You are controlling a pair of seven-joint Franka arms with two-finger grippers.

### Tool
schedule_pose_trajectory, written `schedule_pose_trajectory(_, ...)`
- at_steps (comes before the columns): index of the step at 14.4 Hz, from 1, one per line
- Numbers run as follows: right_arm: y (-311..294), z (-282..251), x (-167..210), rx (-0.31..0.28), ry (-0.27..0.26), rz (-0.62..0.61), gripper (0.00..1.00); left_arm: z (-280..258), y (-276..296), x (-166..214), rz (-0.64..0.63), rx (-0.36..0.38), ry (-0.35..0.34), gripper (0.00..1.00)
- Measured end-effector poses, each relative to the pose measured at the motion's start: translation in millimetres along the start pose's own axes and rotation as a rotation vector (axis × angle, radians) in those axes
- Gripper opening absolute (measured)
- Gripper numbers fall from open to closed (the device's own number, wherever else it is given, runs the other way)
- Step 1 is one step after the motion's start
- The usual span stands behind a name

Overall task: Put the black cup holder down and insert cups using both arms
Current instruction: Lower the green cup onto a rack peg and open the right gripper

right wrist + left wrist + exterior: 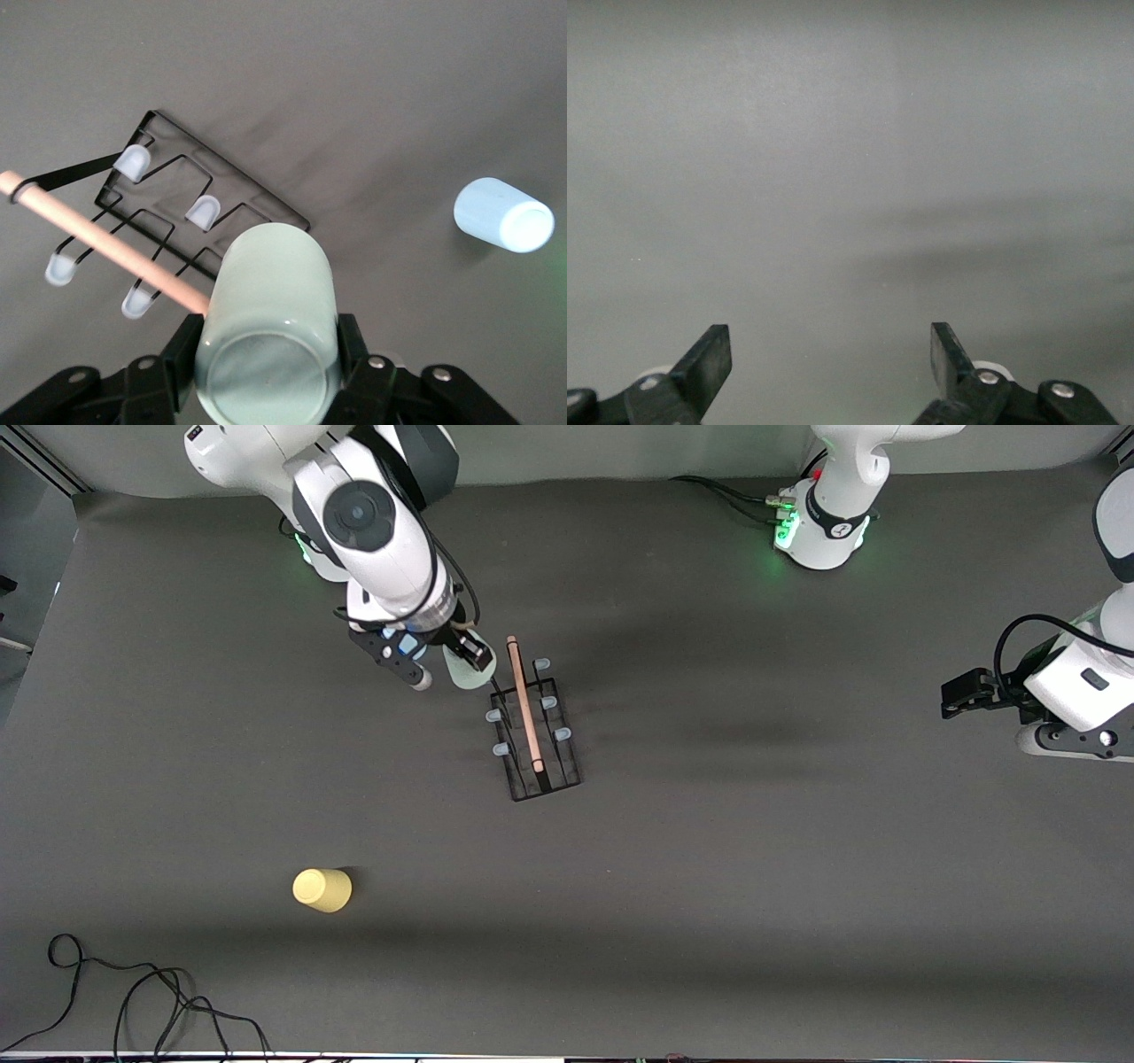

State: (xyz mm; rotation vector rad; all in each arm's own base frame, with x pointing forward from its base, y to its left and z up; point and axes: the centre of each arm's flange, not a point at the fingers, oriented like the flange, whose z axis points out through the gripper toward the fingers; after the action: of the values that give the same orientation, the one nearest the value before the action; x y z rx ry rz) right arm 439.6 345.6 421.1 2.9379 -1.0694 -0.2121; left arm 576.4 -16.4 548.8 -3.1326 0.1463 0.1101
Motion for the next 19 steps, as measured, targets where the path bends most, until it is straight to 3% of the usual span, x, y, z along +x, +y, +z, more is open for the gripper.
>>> schedule_pose_trajectory(12, -4.6, 110.2, 1.4, 0.007, 0.027, 0.004, 0.66, 0.6, -8.7, -1.3, -0.014, 0.000, -0.006, 1.00)
schedule_pose_trajectory(14, -5.5, 114.5, 2.2, 0.005, 0.027, 0.017, 0.78, 0.6, -9.7, -1.4, -0.015, -0.001, -0.006, 1.00)
schedule_pose_trajectory(16, -7.2, 102.6, 1.7, 0.005, 0.025, 0.024, 0.98, 0.6, -9.6, -1.4, -0.015, -0.001, -0.006, 1.00)
schedule_pose_trajectory(19, -12.8, 43.4, 1.7, -0.032, 0.003, 0.025, 1.00, 0.6, -9.7, -1.4, -0.015, -0.001, -0.006, 1.00)
